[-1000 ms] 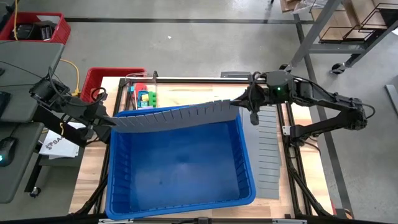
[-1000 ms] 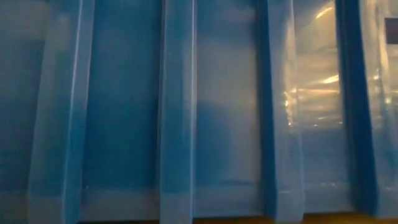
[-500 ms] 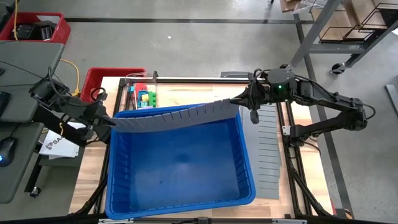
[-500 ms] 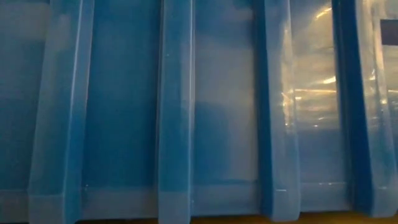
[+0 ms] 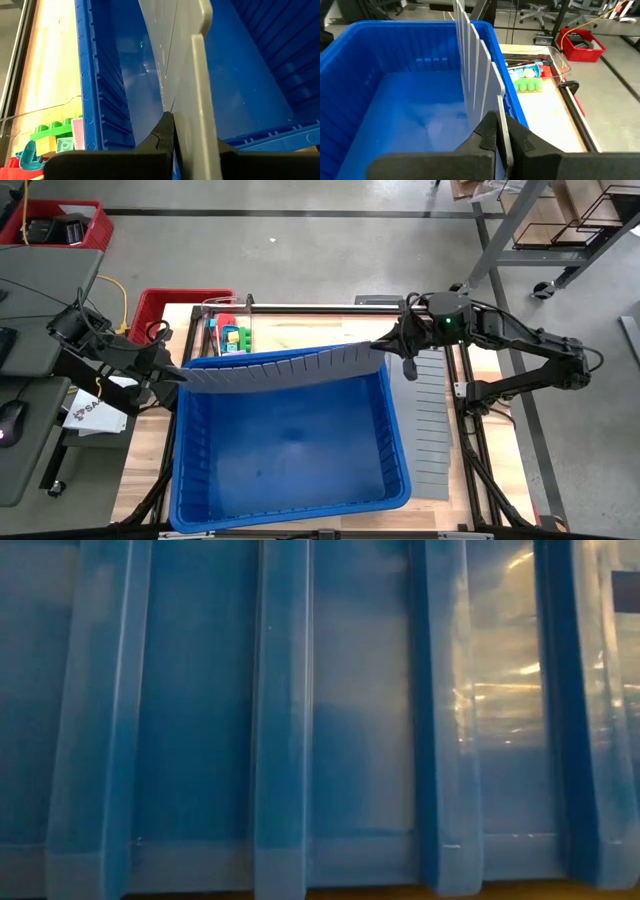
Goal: Sort blocks
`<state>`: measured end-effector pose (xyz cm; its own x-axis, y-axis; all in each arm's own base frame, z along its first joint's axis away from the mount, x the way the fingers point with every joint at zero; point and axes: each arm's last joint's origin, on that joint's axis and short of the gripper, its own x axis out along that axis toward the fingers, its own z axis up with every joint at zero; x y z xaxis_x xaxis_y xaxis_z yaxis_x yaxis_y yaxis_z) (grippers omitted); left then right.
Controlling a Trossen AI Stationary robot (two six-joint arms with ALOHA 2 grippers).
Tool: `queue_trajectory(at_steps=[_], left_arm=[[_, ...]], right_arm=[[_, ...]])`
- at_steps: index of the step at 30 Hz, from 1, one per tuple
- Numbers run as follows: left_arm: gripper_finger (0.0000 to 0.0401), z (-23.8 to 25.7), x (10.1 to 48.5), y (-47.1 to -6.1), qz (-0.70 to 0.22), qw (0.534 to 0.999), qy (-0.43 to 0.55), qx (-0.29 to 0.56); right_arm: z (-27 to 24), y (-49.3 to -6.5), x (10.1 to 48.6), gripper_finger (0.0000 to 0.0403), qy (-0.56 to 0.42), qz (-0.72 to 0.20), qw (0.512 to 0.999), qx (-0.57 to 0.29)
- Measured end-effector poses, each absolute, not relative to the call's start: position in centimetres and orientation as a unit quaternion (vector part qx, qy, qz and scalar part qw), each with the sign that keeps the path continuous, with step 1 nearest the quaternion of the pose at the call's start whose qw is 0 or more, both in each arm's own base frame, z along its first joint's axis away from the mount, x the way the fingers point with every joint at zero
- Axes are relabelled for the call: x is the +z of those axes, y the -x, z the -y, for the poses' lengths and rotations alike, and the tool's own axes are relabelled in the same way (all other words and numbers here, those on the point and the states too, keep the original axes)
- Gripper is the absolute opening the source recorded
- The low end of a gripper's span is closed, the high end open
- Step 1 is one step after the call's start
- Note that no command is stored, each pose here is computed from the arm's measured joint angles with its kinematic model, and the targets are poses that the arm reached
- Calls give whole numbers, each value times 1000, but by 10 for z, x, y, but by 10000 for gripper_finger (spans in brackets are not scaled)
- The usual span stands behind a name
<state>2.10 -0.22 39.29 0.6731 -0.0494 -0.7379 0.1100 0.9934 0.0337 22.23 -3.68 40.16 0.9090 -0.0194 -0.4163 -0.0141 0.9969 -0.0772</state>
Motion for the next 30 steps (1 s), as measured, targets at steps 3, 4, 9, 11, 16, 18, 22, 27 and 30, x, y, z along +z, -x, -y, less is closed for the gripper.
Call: queue_trajectory(at_steps=[3,4,9,11,16,18,22,27,30], left_arm=[[1,2,393,-21,-402,914,-38,-43],[1,2,393,-21,-402,914,-38,-42],[1,2,393,-22,-398,916,-38,-39],[1,2,394,-22,-395,917,-38,-36],[1,4,387,-26,-409,911,-31,-28],[1,6,379,-29,-425,905,-20,-19],[1,11,365,-36,-451,892,-12,-27],[1,12,361,-38,-457,889,-7,-21],[1,11,360,-37,-456,890,3,0]], right_arm=[[37,-222,400,0,39,-222,974,-4],[37,-223,399,0,36,-228,973,-4],[37,-221,389,0,21,-275,961,-4],[37,-220,387,0,17,-286,958,-3],[37,-220,387,0,18,-286,958,-3],[36,-220,387,0,17,-287,958,-2],[36,-219,386,0,16,-290,957,-1],[37,-220,383,0,14,-303,953,0],[37,-222,378,0,13,-322,946,-3]])
